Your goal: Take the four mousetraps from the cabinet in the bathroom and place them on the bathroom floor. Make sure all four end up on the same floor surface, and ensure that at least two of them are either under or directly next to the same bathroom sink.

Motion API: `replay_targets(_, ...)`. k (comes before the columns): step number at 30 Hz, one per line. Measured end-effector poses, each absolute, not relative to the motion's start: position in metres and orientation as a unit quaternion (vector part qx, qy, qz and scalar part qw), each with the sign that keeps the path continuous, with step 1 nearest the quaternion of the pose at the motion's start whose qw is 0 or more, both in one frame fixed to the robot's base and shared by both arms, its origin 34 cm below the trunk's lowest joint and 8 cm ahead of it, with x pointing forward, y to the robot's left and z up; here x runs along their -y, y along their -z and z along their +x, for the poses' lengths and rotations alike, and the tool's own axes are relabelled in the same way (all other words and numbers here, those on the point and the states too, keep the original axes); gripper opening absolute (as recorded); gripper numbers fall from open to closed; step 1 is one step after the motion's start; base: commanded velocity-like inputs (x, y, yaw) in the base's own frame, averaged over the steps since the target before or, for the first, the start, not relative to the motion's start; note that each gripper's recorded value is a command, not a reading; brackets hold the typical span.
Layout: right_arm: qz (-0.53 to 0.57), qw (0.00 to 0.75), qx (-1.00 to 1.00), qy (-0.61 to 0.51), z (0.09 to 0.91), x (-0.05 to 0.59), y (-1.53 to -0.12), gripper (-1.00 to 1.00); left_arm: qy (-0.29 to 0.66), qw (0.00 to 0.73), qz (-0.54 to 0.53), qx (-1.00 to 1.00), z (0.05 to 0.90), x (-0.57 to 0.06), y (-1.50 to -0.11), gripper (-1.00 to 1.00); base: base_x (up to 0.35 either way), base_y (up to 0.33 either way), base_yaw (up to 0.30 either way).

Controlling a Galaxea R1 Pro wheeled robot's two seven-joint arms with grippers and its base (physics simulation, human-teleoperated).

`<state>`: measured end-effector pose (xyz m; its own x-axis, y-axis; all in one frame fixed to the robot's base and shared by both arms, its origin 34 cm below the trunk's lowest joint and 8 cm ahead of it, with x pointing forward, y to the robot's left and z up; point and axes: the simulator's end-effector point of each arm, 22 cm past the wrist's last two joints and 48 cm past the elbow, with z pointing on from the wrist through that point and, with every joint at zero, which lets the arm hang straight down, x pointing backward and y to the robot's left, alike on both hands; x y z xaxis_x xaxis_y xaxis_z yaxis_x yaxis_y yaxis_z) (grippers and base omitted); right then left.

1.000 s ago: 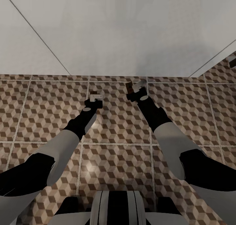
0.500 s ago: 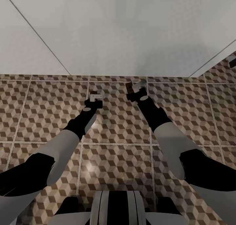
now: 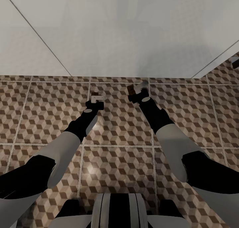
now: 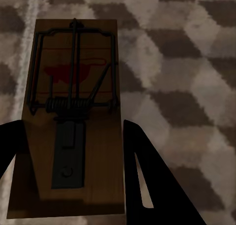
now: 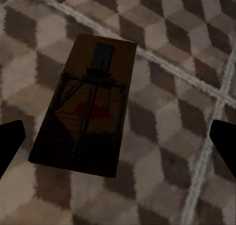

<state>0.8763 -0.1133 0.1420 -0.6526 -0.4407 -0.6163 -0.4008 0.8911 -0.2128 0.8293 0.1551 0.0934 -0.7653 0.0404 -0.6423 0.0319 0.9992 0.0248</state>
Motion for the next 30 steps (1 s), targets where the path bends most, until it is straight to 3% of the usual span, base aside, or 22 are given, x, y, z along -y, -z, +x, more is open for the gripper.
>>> replay_targets(30,-0.231,0.346,-0.909,0.029,0.8762,0.1134,-0.1419,1.00,-0.006,0.342,0.020,-0.939,0.8293,-0.1547,-0.0934,-1.00,0.000,0.000,0.000)
